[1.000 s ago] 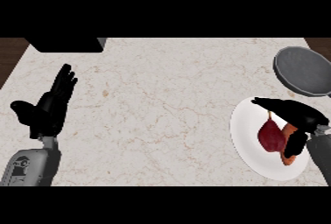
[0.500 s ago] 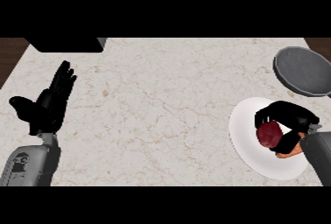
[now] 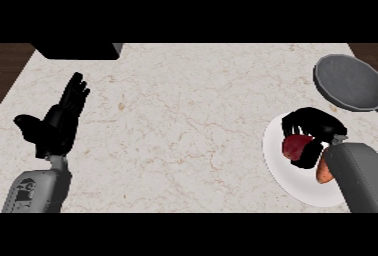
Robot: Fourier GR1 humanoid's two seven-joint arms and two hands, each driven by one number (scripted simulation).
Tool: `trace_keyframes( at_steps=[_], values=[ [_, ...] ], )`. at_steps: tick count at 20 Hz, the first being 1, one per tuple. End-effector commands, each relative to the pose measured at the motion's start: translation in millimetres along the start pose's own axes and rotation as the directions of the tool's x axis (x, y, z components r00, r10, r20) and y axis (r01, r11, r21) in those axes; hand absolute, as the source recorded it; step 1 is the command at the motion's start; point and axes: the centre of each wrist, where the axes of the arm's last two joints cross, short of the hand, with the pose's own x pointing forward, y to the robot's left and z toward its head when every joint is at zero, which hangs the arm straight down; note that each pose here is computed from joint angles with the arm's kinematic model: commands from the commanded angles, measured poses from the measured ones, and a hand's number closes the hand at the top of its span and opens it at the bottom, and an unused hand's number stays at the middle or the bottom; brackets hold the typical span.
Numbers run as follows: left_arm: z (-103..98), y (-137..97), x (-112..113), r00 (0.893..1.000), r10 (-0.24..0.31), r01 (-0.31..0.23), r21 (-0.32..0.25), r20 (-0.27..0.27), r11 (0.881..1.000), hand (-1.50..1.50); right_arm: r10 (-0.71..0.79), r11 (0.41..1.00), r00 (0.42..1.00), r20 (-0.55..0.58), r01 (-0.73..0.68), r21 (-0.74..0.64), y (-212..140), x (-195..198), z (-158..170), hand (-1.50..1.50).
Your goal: Pick the pear from the plate and place it in the pan
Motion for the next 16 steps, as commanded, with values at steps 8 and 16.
trace_keyframes(
  at_steps=[8,16],
  values=[
    [-6,-13,5,1.000,-0.002,0.003,-0.037,0.010,0.999,0.00,-0.374,0.812,0.808,-0.455,0.049,-0.581,-84,130,-54,1.50],
    [-9,-22,10,1.000,0.007,-0.007,-0.026,0.023,1.000,0.00,-0.488,0.584,0.737,-0.468,-0.123,-0.803,-145,176,-61,1.50]
  ],
)
